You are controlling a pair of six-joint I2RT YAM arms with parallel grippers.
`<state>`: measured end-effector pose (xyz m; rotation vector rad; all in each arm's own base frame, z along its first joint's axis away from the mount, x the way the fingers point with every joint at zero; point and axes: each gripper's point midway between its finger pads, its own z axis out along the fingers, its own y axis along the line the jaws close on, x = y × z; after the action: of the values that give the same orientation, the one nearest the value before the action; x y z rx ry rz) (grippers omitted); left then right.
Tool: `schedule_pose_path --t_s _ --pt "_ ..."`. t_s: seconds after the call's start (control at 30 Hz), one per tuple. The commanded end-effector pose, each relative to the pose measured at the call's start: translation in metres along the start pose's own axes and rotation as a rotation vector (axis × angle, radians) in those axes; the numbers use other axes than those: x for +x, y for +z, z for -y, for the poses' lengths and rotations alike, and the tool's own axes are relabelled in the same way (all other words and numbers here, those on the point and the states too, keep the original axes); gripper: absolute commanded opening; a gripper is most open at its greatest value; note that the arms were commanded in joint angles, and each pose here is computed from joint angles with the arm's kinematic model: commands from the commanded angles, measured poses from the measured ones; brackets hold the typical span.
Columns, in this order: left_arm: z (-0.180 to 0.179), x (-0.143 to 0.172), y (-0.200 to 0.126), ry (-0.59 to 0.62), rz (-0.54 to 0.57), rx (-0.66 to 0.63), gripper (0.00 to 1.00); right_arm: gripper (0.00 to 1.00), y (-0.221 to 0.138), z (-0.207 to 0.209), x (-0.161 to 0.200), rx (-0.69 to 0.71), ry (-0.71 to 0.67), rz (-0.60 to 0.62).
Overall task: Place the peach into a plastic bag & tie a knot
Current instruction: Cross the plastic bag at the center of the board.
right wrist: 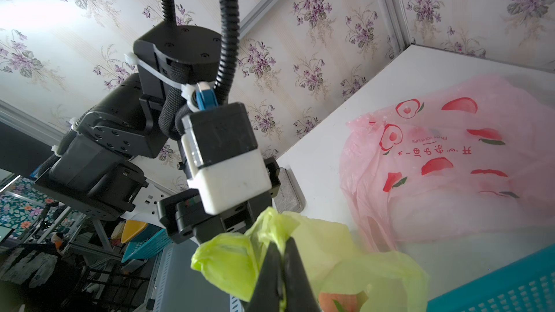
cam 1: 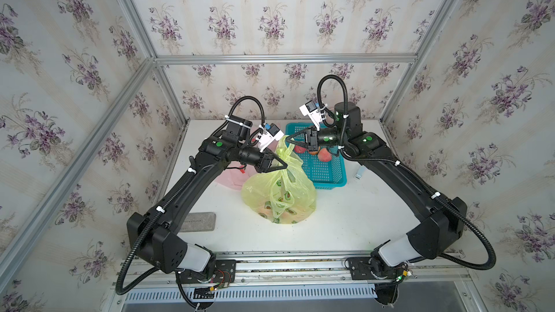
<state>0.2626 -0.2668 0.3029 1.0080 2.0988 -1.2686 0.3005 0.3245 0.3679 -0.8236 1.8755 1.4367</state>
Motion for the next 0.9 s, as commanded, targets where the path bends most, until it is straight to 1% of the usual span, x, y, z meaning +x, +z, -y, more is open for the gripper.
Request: schedule_pose_path --t_s 0.0,0.13,0.2,0.3,0.33,0.43,0.47,0.53,0.67,0.73,0.87 --pt "-0.003 -0.002 0.0 0.01 0.017 -0.017 0.22 0.0 -0.006 0.001 -0.011 0.021 -0.028 0.048" --pt "-0.007 -0.003 0.003 -0.002 0.025 -0.02 0.2 0.0 -0.01 0.002 -0.011 0.035 -0.026 0.056" --pt "-0.011 -0.005 0.004 -0.007 0.031 -0.033 0.13 0.0 -0.011 0.001 -0.01 0.037 -0.023 0.054" --pt "-0.022 -0.013 0.004 -0.024 0.057 -0.092 0.01 0.0 -0.013 -0.003 -0.008 0.042 -0.01 0.052" --pt "-0.026 -0.015 0.003 -0.032 0.066 -0.108 0.0 0.0 -0.014 -0.008 -0.006 0.037 -0.012 0.049" --pt "-0.037 -0.022 0.0 -0.057 0.104 -0.179 0.0 0.0 -0.017 -0.022 0.001 0.049 -0.027 0.051" --pt "-0.04 -0.025 -0.002 -0.065 0.117 -0.207 0.0 0.0 -0.009 -0.04 0.011 0.02 -0.04 0.03" --pt "-0.05 -0.028 -0.007 -0.094 0.147 -0.271 0.0 0.0 -0.008 -0.049 0.02 0.023 -0.034 0.03" --pt "-0.058 -0.034 -0.019 -0.152 0.233 -0.354 0.0 0.0 -0.003 -0.051 0.046 0.063 -0.002 0.022" --pt "-0.062 -0.035 -0.023 -0.185 0.269 -0.386 0.0 0.0 0.006 -0.051 0.063 0.07 0.011 -0.003" --pt "-0.064 -0.034 -0.025 -0.21 0.323 -0.392 0.0 0.0 0.029 -0.052 0.091 0.04 0.049 -0.052"
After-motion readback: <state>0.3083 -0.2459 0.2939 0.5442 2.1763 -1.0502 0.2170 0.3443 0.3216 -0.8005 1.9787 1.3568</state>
